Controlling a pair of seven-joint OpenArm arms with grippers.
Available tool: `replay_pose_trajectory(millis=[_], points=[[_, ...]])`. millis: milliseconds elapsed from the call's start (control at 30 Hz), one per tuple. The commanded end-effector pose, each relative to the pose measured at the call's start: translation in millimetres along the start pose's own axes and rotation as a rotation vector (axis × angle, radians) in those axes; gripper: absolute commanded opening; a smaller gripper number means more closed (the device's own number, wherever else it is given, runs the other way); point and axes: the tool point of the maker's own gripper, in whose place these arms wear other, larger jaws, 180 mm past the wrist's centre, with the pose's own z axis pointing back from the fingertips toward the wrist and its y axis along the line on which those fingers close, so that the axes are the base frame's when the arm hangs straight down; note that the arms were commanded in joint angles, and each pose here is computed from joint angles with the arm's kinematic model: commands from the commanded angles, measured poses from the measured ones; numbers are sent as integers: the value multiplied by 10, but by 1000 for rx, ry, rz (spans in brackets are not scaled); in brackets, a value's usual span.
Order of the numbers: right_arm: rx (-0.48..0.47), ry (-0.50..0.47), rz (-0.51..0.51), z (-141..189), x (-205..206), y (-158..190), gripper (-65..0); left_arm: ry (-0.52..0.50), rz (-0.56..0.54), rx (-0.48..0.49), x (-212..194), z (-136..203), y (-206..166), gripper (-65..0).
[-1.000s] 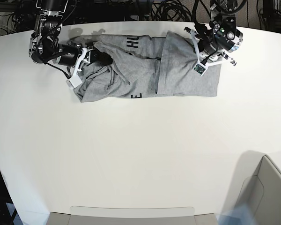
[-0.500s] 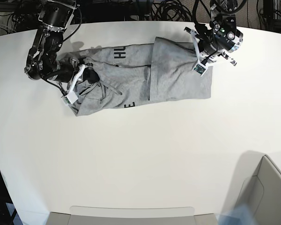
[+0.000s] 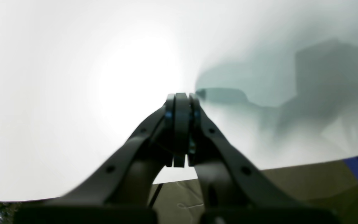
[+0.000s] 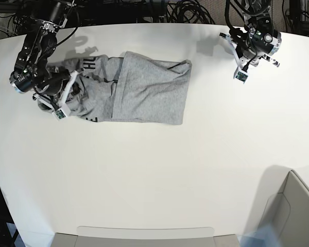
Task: Fold the T-shirt properly
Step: 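Grasp the shirt end with the right gripper and fold it toward the left gripper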
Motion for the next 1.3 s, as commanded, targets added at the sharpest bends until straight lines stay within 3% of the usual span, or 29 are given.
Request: replay_pose_trajectory(millis=[0, 167, 333, 567, 700, 933, 1133, 1167, 1267], points=[[3, -33, 11, 34, 138, 72, -650, -17, -10, 31, 42, 47, 112, -650], [59, -114, -36, 66, 498, 556, -650, -6, -32, 55, 8, 62, 221, -650], [129, -130, -70, 74, 671, 1009, -650, -3, -39, 63, 2, 68, 254, -650], [200, -120, -240, 30, 869, 1369, -650, 0, -57, 72, 2, 74, 289, -650], [245, -48, -285, -91, 850, 1643, -650, 0, -60, 73, 3, 75, 294, -650], [244, 196, -398, -596, 618, 1865, -650, 1, -67, 80, 0, 82, 327, -650], [245, 185, -455, -561, 736, 1931, -650, 2, -74, 86, 0, 87, 351, -650], [249, 172, -458, -534, 771, 1946, -645, 2, -74, 86, 0, 87, 351, -650], [267, 124, -432, -422, 865, 2009, -502, 0, -74, 86, 3, 87, 350, -650]])
